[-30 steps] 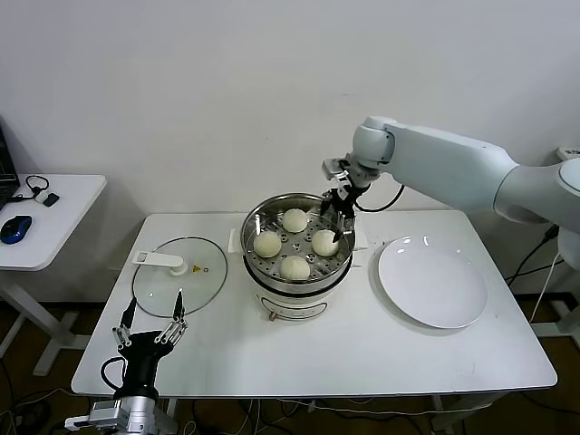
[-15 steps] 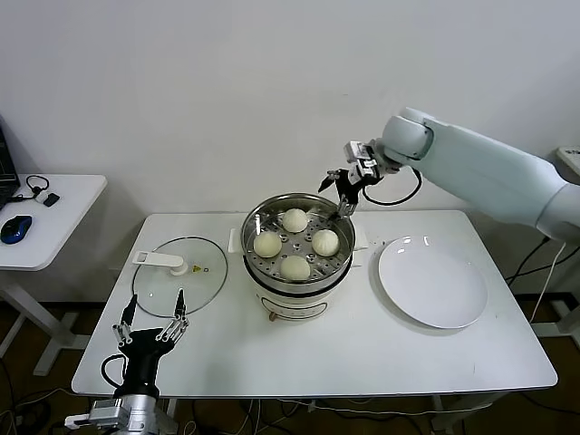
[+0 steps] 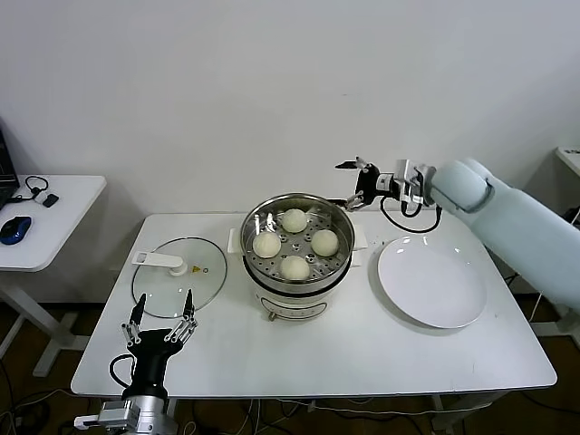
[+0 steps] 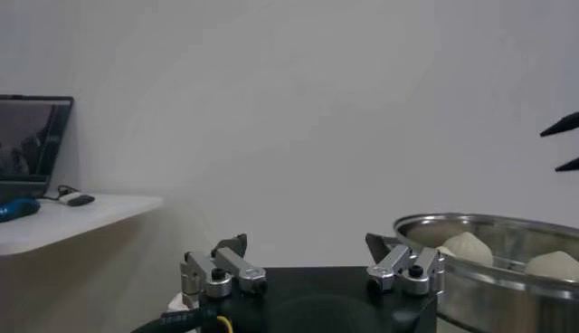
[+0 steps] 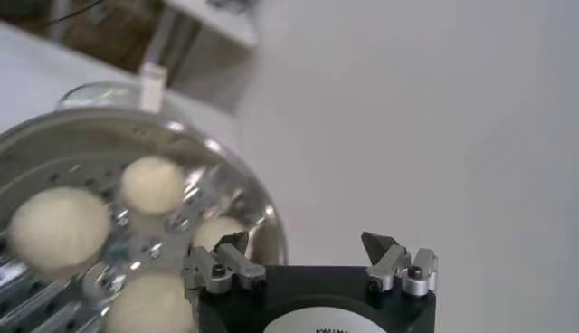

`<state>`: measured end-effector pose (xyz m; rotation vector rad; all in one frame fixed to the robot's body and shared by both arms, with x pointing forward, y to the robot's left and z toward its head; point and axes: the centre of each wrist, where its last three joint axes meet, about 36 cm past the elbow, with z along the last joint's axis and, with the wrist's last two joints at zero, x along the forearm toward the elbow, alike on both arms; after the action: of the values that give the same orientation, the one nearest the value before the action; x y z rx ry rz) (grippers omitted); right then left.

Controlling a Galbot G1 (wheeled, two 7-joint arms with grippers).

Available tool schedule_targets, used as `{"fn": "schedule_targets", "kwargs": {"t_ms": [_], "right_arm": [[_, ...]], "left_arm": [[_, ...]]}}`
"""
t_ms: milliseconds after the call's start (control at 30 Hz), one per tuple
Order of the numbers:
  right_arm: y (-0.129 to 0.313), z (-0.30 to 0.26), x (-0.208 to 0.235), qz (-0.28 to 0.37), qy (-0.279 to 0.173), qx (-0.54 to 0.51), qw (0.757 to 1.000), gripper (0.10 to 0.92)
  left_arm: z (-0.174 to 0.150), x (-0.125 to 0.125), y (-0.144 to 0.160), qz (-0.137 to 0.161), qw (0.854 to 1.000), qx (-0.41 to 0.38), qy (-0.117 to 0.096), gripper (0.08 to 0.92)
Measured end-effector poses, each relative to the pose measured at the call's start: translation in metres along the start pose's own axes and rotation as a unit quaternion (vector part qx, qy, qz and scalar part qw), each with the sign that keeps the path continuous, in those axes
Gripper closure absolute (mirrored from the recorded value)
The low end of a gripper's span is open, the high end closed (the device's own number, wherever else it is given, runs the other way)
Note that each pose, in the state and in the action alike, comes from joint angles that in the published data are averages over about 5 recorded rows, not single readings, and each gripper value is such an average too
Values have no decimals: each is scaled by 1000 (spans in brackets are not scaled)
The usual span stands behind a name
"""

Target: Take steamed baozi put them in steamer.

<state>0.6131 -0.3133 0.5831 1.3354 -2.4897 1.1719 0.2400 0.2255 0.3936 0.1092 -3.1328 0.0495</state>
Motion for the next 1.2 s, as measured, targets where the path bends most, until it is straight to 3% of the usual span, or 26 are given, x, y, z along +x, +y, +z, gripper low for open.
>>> {"fn": "schedule_targets", "kwargs": {"t_ms": [233,600,933,1200], "right_arm": [[61,22,15,127,-76,-52,988,200],[160,61,38,278,-150,-149,937,200],[271,101,60,353,-157,-239,891,200],[352,113,75,375,-141,-292,869,200]], "left_arm": [[0,3,-2,1,1000,-1,2,177],[-2,6,-9,1,1000,-3,3,177],[1,6,-15,1,1000,-5,5,177],[2,6,-19,3,1000,-4,7,177]]}}
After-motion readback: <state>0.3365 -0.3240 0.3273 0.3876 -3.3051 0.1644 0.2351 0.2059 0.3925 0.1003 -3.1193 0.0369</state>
